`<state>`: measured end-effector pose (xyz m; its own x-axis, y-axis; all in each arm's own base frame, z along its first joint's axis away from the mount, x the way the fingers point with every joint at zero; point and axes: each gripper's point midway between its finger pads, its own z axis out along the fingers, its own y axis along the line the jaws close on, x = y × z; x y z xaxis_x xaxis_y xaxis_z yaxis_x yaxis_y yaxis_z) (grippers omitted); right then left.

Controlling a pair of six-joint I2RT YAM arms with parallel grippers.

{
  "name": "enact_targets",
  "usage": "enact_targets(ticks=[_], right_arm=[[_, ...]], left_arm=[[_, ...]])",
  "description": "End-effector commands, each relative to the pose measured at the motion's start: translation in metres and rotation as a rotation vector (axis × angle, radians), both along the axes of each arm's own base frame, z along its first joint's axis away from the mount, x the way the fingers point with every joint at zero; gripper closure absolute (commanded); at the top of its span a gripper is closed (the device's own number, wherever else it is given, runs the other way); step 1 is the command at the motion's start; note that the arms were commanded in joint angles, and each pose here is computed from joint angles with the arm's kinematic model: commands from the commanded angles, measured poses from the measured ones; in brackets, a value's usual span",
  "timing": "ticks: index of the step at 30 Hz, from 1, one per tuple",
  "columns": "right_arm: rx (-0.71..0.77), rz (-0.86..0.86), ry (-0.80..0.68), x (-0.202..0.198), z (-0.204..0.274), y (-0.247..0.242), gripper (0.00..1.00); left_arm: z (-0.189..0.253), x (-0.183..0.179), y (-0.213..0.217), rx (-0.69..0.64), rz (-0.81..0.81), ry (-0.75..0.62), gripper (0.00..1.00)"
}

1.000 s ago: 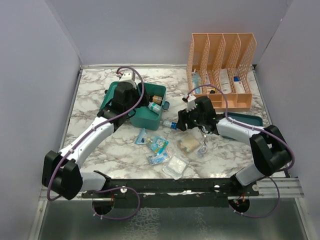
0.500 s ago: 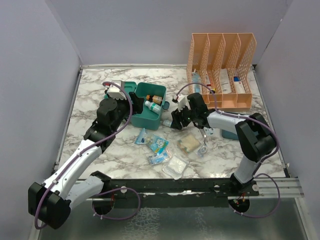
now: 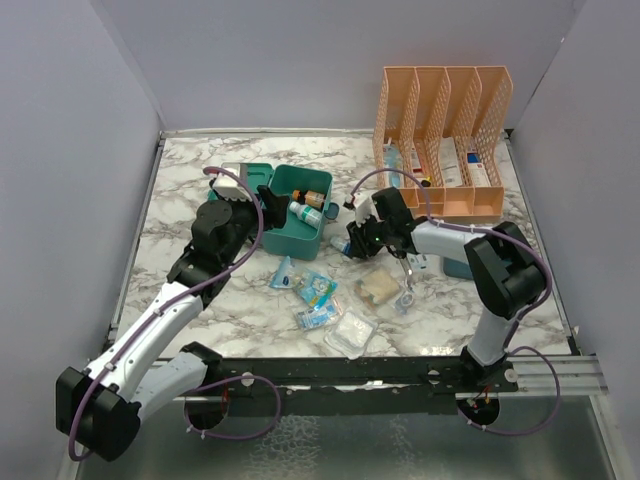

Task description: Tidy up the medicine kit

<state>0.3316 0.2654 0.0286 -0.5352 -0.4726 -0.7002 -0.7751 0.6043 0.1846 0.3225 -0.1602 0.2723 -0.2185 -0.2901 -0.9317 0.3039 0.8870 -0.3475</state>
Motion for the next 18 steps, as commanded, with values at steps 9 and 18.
enact_targets(ticks=[9,18], right_arm=[[0.2,-0.176,-0.037,-0.021,0.049,-0.005,0.82],[0.494,-0.253,-0.094,-0.051,0.139,-0.008,0.82]], left_arm=[[0.001,-0.002,-0.035,-0.089,-0.167,0.013,0.27],[0.022,-0.021,-0.074,-0.164,-0.416,-0.028,0.27]])
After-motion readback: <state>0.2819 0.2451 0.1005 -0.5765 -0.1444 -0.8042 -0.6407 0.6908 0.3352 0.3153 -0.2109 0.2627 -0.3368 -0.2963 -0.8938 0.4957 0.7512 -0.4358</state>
